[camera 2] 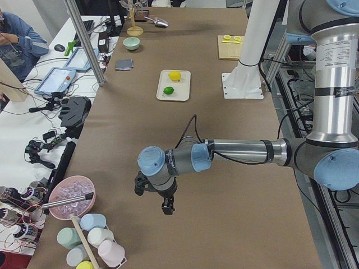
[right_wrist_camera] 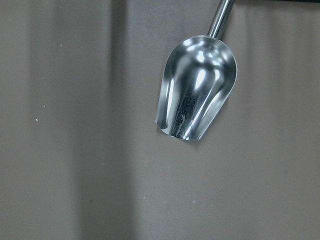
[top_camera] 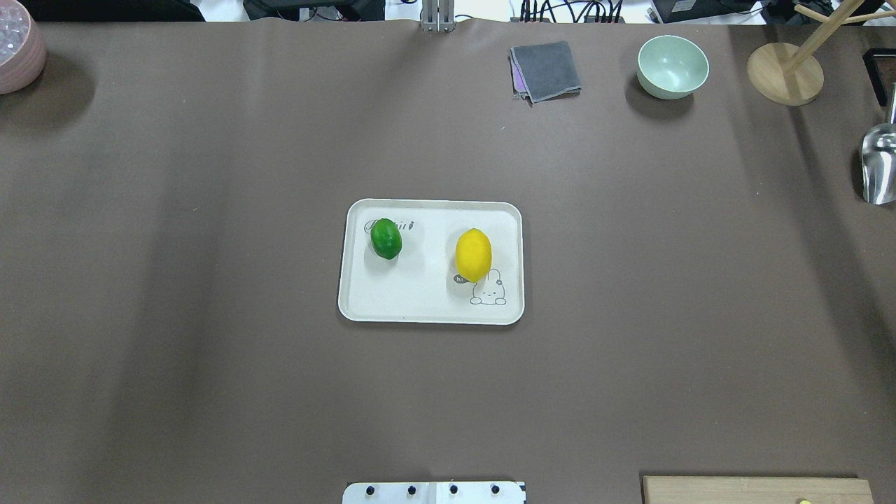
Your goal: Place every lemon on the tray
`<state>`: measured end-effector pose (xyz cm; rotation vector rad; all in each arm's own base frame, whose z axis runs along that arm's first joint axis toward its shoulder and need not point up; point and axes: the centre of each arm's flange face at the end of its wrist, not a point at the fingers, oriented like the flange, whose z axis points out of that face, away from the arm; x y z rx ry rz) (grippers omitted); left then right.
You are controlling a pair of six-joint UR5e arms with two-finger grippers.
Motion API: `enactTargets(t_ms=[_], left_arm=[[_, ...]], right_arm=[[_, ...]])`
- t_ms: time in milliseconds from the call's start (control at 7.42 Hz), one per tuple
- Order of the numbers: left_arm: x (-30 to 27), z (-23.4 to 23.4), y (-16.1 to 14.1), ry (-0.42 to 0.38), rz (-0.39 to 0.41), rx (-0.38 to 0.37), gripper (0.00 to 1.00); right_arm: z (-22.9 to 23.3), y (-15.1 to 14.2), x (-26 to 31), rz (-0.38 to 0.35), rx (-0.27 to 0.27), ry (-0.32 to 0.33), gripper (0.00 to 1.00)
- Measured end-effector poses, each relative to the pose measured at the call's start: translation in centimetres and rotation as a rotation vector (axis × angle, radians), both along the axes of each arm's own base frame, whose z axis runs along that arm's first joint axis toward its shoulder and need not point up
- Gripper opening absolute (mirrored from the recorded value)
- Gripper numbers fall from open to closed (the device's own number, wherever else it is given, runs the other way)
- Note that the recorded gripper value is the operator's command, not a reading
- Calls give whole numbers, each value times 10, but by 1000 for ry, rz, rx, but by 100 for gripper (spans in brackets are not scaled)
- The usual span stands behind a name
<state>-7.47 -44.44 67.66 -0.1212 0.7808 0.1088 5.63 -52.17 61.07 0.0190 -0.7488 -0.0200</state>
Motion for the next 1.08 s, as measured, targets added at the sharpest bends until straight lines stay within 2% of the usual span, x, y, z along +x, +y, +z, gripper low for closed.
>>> enactTargets(t_ms=[1079], left_arm=[[0,-1,-1,-2,1,2,98]], right_arm=[[0,1,4,7,0,3,100]])
